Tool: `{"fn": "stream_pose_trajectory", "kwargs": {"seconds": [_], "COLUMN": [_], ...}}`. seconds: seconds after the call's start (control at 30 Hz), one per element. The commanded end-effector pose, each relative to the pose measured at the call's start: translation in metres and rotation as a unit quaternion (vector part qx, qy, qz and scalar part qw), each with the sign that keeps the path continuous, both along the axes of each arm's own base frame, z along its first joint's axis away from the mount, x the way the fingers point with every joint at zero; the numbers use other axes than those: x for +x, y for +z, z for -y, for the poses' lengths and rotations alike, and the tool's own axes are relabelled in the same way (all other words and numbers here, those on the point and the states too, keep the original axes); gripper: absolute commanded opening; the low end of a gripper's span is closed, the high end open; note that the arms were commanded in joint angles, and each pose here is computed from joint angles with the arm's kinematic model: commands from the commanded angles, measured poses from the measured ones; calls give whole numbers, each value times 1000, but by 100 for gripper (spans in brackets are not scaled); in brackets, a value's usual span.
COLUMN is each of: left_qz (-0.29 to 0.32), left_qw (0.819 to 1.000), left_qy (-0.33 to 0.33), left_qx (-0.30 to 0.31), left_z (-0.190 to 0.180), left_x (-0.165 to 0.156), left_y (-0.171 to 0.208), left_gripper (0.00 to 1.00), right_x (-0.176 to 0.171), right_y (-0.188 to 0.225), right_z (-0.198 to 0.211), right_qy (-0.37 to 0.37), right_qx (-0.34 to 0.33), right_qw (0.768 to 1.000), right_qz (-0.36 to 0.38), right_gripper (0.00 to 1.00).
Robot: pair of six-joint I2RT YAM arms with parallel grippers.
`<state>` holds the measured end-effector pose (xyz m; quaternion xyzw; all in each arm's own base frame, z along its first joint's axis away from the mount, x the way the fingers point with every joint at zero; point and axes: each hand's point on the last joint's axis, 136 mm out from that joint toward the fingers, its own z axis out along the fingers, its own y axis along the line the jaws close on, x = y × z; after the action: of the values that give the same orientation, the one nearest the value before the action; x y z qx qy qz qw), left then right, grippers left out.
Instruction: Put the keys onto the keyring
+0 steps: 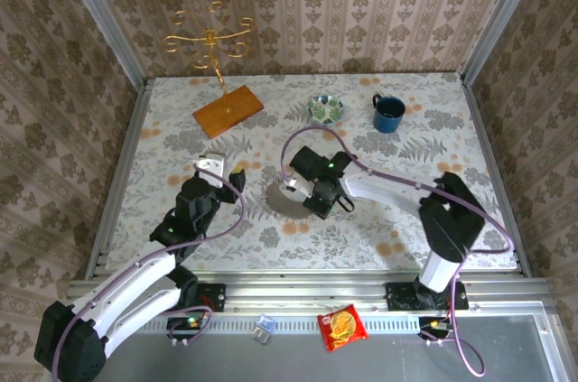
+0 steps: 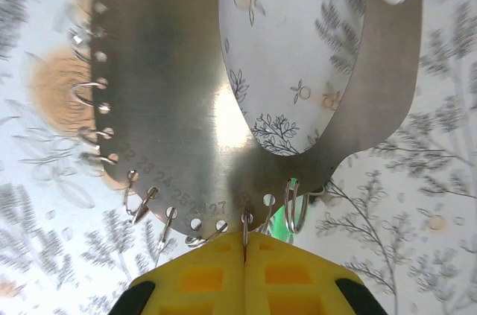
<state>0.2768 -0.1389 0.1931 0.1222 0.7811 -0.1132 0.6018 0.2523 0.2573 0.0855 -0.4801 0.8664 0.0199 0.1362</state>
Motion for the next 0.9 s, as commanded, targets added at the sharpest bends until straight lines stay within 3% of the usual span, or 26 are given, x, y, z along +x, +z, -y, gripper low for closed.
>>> {"fn": "stream_pose_trajectory", "kwargs": {"seconds": [0.0,0.23,0.43,0.6,0.67,0.87], "left_qz": [30,79,102,138,143,134], "left_qw": [997,970,922,870,853,824], "left_qy": [-64,-213,-363,-470,-500,-551], "left_qx": [37,83,89,59,48,29], "left_z": [15,52,88,113,122,143], "left_x": [-6,-33,-69,-100,-110,-121], "left_y": [14,22,23,19,16,11], "left_gripper": [63,55,38,20,19,19], "right_x": [-9,-20,-33,-37,-38,-45], "right_y": [27,74,101,107,109,111], "right_z": [-6,-18,-24,-29,-31,-39], "right_qy": [56,134,188,213,222,243], "right_qx": [34,107,150,158,160,163], "right_qw": [998,983,966,958,956,950], "right_qz": [25,70,92,107,109,108], "right_gripper": [0,0,0,0,0,0]}}
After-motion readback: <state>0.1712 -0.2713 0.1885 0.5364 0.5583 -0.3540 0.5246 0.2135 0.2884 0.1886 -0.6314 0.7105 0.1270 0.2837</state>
